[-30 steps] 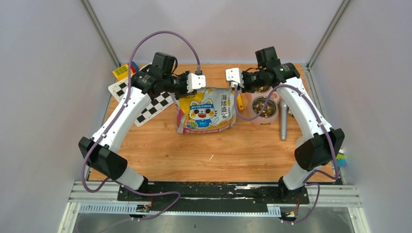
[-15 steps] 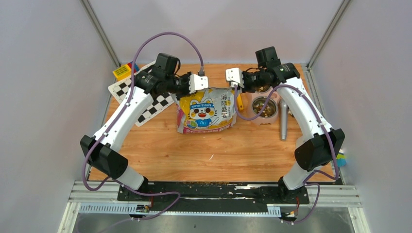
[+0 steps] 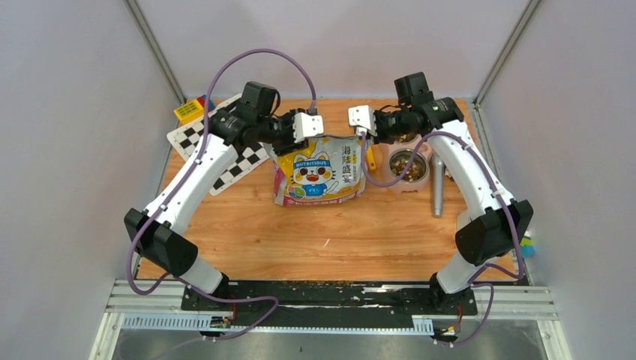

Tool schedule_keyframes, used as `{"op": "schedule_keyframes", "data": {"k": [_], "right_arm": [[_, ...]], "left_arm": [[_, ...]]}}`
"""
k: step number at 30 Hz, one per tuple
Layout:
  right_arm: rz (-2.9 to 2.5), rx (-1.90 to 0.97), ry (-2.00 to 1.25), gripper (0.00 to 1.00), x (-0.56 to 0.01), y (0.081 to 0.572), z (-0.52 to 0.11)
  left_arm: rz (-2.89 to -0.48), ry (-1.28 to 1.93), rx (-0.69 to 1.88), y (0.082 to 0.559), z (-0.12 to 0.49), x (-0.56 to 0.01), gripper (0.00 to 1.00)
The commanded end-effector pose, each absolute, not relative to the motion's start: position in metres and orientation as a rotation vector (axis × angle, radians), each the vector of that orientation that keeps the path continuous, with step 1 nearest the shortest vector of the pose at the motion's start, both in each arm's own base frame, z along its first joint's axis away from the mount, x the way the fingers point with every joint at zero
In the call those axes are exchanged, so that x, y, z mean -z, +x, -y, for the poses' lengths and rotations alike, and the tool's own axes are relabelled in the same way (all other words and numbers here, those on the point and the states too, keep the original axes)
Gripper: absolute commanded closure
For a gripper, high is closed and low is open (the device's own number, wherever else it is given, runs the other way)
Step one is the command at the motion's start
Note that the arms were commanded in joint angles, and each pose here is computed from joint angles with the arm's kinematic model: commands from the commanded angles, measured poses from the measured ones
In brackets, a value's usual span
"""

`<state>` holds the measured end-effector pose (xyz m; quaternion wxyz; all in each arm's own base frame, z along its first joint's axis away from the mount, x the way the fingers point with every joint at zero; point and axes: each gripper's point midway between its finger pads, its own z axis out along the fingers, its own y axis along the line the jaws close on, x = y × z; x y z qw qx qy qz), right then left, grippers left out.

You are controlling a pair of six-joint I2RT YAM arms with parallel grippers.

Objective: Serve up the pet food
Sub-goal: Close the pet food bag at the center of the board.

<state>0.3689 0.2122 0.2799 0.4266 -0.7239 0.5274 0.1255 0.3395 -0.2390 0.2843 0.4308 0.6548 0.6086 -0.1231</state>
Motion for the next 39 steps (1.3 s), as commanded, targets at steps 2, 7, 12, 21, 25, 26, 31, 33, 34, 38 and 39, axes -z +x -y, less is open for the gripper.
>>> {"op": "schedule_keyframes", "data": {"k": [2,7,12,21,25,26,31,33,34,38,39], "right_arm": [[-1.145,-0.148,-1.728,1.0,-0.346,0.374,-0.21],[-1.141,-0.152,-1.732,1.0,-0.346,0.372,-0.213],[-1.142,-0.151,-1.733,1.0,-0.346,0.372,-0.214],[-1.137,-0.148,-1.734,1.0,-0.347,0.373,-0.214],[-1.138,-0.145,-1.736,1.0,-0.346,0.372,-0.213],[-1.135,-0.145,-1.736,1.0,-0.347,0.372,-0.213],[-1.13,-0.152,-1.738,1.0,-0.346,0.369,-0.214],[-1.13,-0.151,-1.741,1.0,-0.346,0.368,-0.214],[-1.13,-0.153,-1.743,1.0,-0.345,0.367,-0.214],[-1.131,-0.152,-1.743,1.0,-0.345,0.368,-0.215],[-1.129,-0.151,-1.742,1.0,-0.346,0.368,-0.215]], "left_arm": [[-1.465,1.607,0.298,0.346,0.253,-0.301,0.42],[-1.47,1.609,0.316,0.351,0.262,-0.295,0.46],[-1.468,1.61,0.331,0.354,0.268,-0.297,0.67],[-1.471,1.59,0.322,0.357,0.27,-0.302,1.0],[-1.464,1.584,0.335,0.353,0.27,-0.307,1.0],[-1.462,1.58,0.334,0.353,0.269,-0.311,1.0],[-1.459,1.556,0.306,0.354,0.266,-0.318,0.39],[-1.451,1.549,0.31,0.353,0.267,-0.321,0.36],[-1.447,1.548,0.313,0.351,0.267,-0.323,0.35],[-1.435,1.557,0.324,0.348,0.271,-0.325,0.4],[-1.432,1.563,0.324,0.347,0.273,-0.324,0.41]]}}
